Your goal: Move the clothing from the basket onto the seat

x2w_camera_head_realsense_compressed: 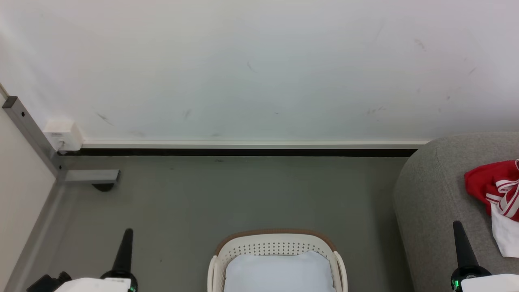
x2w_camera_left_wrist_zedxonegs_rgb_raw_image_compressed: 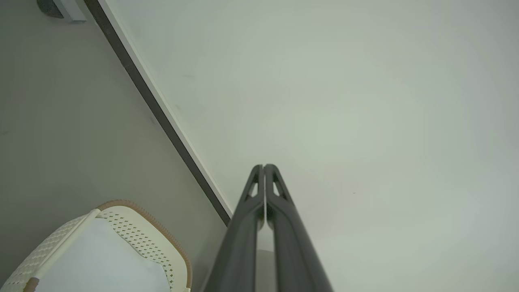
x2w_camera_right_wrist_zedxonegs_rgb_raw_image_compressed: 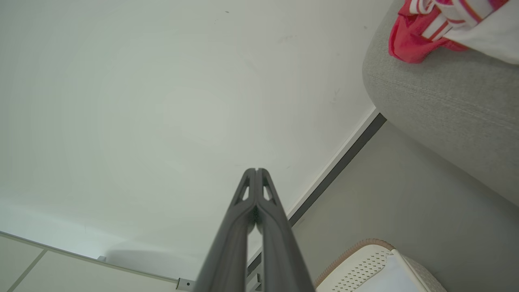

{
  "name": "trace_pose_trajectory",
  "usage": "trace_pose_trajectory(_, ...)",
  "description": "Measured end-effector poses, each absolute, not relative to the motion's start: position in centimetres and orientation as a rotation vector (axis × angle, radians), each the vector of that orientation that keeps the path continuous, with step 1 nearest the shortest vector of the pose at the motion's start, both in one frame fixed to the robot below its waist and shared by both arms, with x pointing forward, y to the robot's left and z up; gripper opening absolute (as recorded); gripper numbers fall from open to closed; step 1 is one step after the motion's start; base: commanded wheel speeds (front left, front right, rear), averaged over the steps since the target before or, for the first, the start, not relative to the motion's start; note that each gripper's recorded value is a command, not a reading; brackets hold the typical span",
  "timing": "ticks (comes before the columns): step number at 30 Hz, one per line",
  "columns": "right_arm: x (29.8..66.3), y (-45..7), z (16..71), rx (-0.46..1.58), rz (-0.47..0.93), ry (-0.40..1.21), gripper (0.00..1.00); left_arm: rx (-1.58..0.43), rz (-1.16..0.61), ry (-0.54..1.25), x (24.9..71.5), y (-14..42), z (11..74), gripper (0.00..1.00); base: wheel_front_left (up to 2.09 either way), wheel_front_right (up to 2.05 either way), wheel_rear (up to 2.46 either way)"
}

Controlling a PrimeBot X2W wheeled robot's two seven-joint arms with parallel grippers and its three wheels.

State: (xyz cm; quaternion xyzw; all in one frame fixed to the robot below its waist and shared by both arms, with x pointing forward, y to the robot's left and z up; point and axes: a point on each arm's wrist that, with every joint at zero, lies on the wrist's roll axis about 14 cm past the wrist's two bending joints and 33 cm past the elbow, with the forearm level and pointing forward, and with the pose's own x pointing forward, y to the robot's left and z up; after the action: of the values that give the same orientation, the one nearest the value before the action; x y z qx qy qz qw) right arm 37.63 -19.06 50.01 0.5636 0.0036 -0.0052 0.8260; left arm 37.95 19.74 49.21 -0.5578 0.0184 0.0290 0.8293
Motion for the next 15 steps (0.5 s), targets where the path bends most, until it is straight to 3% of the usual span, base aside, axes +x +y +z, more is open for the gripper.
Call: trace_pose_trajectory(15,38.13,-19.35,50.41,1.321,-0.009,0.003,0.00,-1.312,0.047,0.031,38.30,19.76,49.80,0.00,0.00,0.00,0.00)
